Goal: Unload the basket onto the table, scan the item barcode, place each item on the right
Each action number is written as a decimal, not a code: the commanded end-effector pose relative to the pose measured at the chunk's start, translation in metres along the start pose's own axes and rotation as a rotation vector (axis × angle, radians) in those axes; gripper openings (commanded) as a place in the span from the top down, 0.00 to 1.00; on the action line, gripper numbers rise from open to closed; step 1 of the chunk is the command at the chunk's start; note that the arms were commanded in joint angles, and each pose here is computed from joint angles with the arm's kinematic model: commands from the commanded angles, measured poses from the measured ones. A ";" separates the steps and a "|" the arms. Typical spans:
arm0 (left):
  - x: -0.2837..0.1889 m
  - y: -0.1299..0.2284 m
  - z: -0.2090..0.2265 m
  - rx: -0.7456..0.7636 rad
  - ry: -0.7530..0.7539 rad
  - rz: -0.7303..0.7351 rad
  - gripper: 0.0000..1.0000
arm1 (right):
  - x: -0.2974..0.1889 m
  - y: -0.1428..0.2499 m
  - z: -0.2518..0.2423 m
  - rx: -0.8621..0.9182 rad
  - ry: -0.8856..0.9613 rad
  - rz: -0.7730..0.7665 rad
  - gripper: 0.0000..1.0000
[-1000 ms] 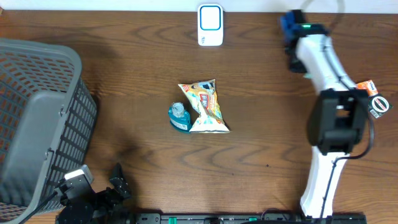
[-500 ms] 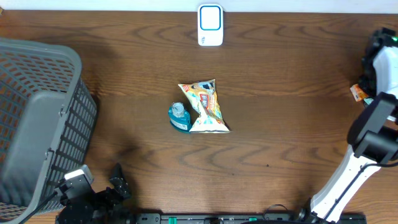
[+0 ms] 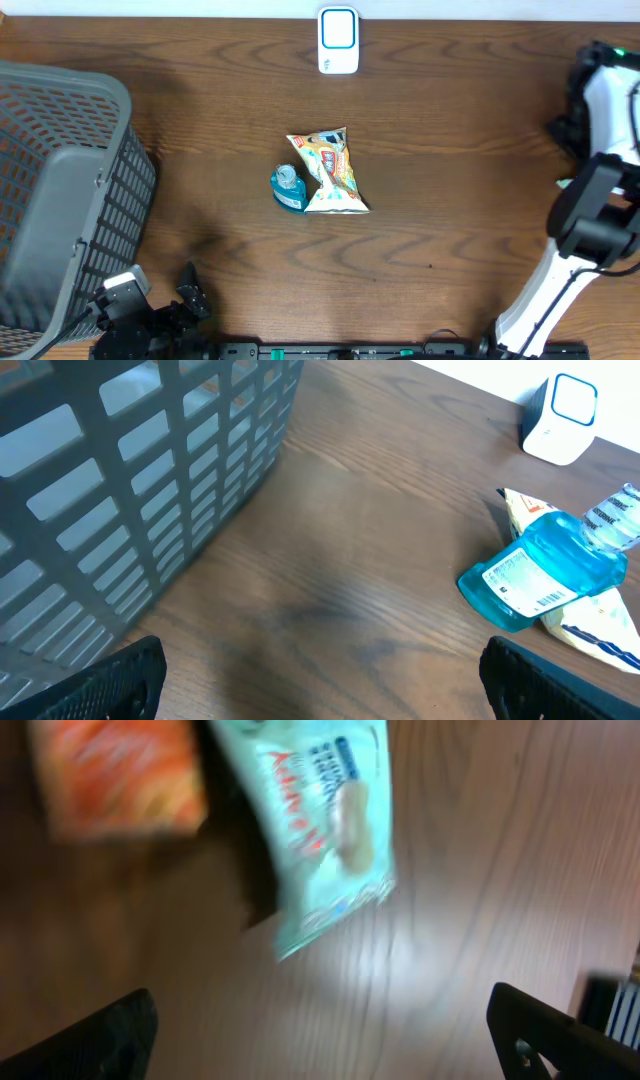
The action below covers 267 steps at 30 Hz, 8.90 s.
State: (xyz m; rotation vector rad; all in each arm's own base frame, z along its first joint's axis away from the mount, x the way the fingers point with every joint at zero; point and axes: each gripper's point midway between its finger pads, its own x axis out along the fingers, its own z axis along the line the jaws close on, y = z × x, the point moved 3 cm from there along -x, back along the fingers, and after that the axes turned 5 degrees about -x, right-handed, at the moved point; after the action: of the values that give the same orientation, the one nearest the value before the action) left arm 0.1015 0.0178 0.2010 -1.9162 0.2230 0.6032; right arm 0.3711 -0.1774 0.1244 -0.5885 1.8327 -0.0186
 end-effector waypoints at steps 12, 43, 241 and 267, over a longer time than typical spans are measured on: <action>-0.002 -0.002 -0.001 0.016 0.011 -0.010 0.01 | -0.156 0.243 0.086 -0.511 -0.364 -0.156 0.01; -0.002 -0.002 -0.001 0.016 0.011 -0.010 0.01 | -0.132 0.414 0.143 -1.341 -0.514 -0.204 0.87; -0.002 -0.002 -0.001 0.016 0.011 -0.010 0.01 | -0.231 0.132 0.198 -0.830 -0.698 -0.750 0.99; -0.002 -0.002 -0.001 0.016 0.011 -0.010 0.01 | -0.111 0.075 0.092 -0.599 -0.695 0.073 0.01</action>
State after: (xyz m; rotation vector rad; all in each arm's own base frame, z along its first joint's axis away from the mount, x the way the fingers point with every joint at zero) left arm 0.1015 0.0177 0.2008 -1.9160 0.2239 0.6037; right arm 0.4473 -0.1048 0.1397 -0.9629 1.3772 0.5226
